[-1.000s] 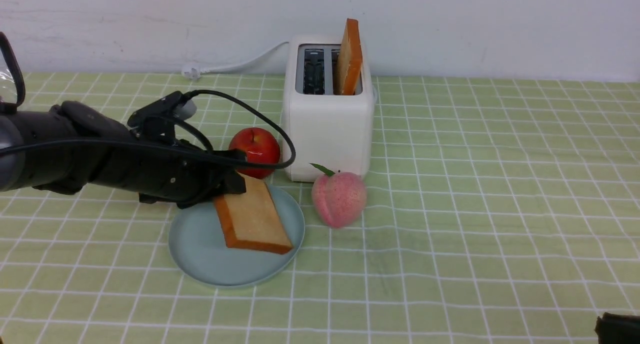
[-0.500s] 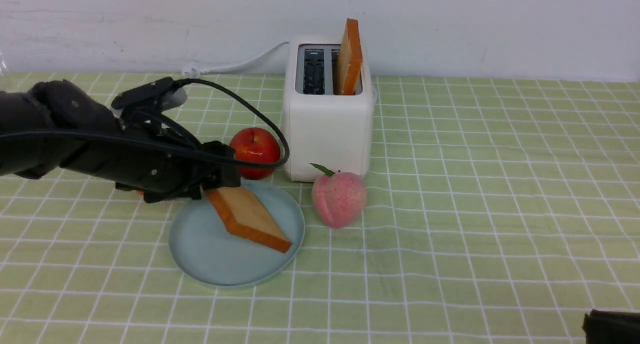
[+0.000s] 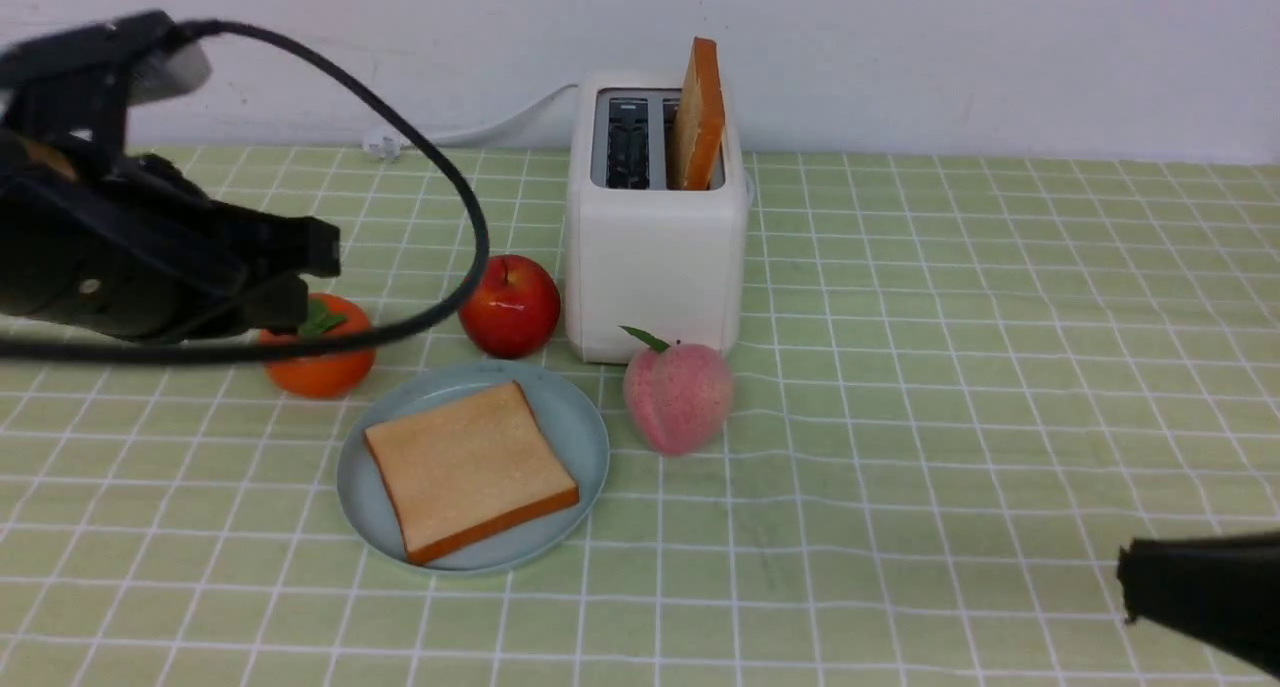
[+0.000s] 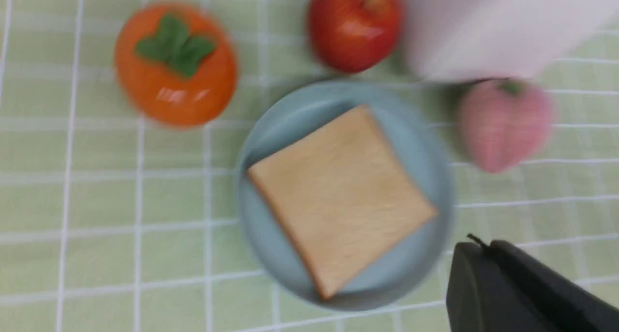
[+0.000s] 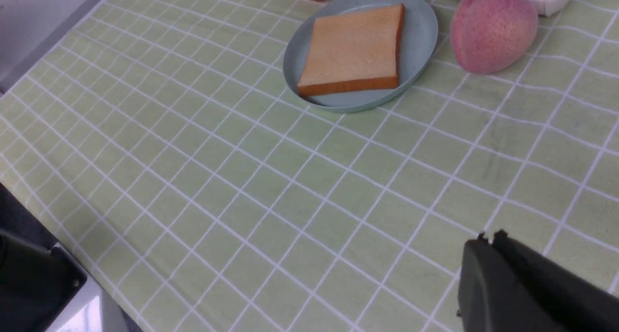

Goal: Take toasted bread from bread machine on green coffee tablecloth place on plate.
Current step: 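Grasp the toast slice in the toaster and pull it up out of the slot with the right gripper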

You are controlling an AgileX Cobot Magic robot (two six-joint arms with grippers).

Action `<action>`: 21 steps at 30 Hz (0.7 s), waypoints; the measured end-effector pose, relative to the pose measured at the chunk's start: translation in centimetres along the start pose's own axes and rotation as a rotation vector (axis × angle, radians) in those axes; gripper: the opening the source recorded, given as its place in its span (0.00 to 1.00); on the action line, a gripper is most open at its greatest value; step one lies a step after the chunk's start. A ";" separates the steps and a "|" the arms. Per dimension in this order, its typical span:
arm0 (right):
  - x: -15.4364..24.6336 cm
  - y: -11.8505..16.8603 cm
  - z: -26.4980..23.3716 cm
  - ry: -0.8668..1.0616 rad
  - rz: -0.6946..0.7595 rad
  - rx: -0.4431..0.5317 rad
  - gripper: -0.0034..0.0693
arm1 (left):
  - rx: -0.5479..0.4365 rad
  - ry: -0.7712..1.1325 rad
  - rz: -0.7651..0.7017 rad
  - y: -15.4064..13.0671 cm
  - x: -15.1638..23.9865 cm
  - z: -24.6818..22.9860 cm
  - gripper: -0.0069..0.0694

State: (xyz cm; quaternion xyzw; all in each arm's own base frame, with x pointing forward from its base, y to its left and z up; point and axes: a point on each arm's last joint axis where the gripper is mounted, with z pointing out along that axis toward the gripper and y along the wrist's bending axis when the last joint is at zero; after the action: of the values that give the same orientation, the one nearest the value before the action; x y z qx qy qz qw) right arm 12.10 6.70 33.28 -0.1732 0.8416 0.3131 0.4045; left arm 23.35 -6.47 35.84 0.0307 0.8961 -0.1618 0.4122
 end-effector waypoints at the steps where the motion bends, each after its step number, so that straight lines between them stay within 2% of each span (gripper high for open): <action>1: -0.9 -0.5 0.7 0.017 0.019 -0.002 0.05 | 0.028 -0.045 0.033 -0.6 0.4 -1.6 0.07; 3: -1.8 -0.9 1.2 0.025 0.034 -0.005 0.05 | 0.063 -0.098 0.064 -1.2 1.2 -3.3 0.07; 4: -3.2 -1.8 2.6 0.052 0.066 -0.009 0.05 | 0.114 -0.171 0.086 -1.8 2.9 -5.8 0.07; 6: -4.3 -2.4 3.5 0.069 0.077 -0.010 0.05 | 0.142 -0.217 0.088 -1.9 3.9 -6.9 0.07; 10: -8.5 -3.6 8.1 0.103 0.076 -0.016 0.05 | 0.197 -0.396 0.084 -0.6 10.0 -10.3 0.07; 12: -9.9 -3.0 10.4 0.120 0.025 -0.015 0.06 | 0.199 -0.451 0.081 0.4 12.7 -10.4 0.07; 13: -10.1 -2.9 10.7 0.121 0.023 -0.014 0.06 | 0.203 -0.468 0.082 0.4 12.7 -10.7 0.07; 16: -13.4 -2.2 14.7 0.092 -0.066 0.046 0.08 | 0.207 -0.559 0.075 1.8 16.6 -10.3 0.07; 20: -16.4 -1.8 17.2 0.026 -0.053 0.092 0.16 | 0.200 -0.569 0.082 2.5 18.6 -9.3 0.07; 21: -18.0 -1.7 18.2 -0.009 -0.047 0.107 0.23 | 0.192 -0.569 0.092 2.7 19.0 -8.9 0.07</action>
State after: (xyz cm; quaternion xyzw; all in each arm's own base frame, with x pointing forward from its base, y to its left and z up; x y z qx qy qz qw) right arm 34.45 18.22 38.12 -0.1697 0.8510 0.2588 0.4243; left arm 4.86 -2.59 26.30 0.0634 0.7229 -0.2293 0.6487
